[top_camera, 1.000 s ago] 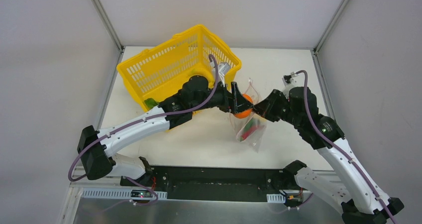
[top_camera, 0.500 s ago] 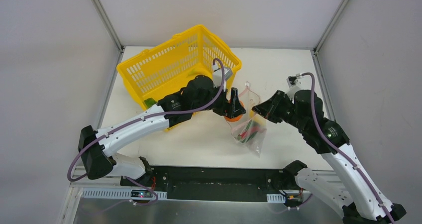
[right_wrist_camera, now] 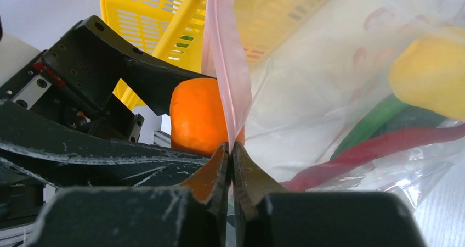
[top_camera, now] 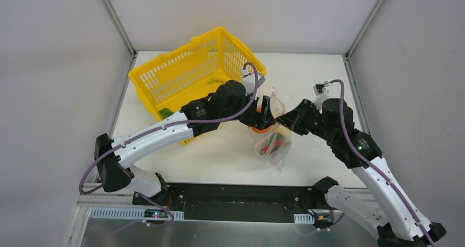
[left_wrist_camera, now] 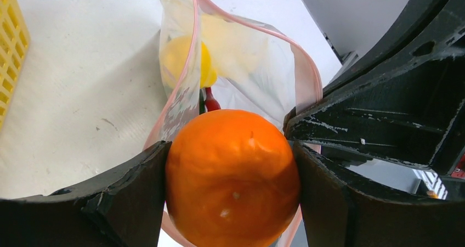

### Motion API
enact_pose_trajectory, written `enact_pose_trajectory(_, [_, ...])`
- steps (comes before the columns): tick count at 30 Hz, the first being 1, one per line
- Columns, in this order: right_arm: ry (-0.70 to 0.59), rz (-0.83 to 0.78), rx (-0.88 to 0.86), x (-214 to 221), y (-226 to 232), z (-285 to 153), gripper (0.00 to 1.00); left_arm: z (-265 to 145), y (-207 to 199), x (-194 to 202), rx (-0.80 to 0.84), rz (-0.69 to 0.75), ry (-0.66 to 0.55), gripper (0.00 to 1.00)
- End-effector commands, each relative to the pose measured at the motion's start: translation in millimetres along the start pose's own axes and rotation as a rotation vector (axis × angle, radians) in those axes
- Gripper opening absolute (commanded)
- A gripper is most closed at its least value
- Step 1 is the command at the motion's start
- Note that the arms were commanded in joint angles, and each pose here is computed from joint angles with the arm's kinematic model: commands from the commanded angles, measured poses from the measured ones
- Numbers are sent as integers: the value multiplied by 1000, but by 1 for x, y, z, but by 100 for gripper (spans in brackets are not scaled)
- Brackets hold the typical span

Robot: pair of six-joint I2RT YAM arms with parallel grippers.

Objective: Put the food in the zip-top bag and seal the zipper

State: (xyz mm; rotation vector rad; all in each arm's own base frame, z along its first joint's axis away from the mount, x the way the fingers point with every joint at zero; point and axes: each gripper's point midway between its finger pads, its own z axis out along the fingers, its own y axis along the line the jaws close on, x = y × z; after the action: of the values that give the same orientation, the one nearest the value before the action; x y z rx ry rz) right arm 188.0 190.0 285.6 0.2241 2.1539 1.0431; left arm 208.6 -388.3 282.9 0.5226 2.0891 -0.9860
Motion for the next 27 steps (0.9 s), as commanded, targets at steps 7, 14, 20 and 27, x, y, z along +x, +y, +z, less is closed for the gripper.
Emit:
enact_pose_trajectory(7, [-73,25,-61,-15,15,-1,7,0,-7,-12,-68,55,-8,68])
enact_pose_trajectory(14, [-89,42,-80,-16,18,-5,7,-2,6,-15,-170,86,8,86])
enact_pose_trajectory(20, [-94,51,-91,-15,18,-6,7,-6,-1,-23,-136,85,-32,99])
enact_pose_trajectory(27, [-110,40,-60,-16,9,-3,8,-25,-10,-32,-64,92,-108,99])
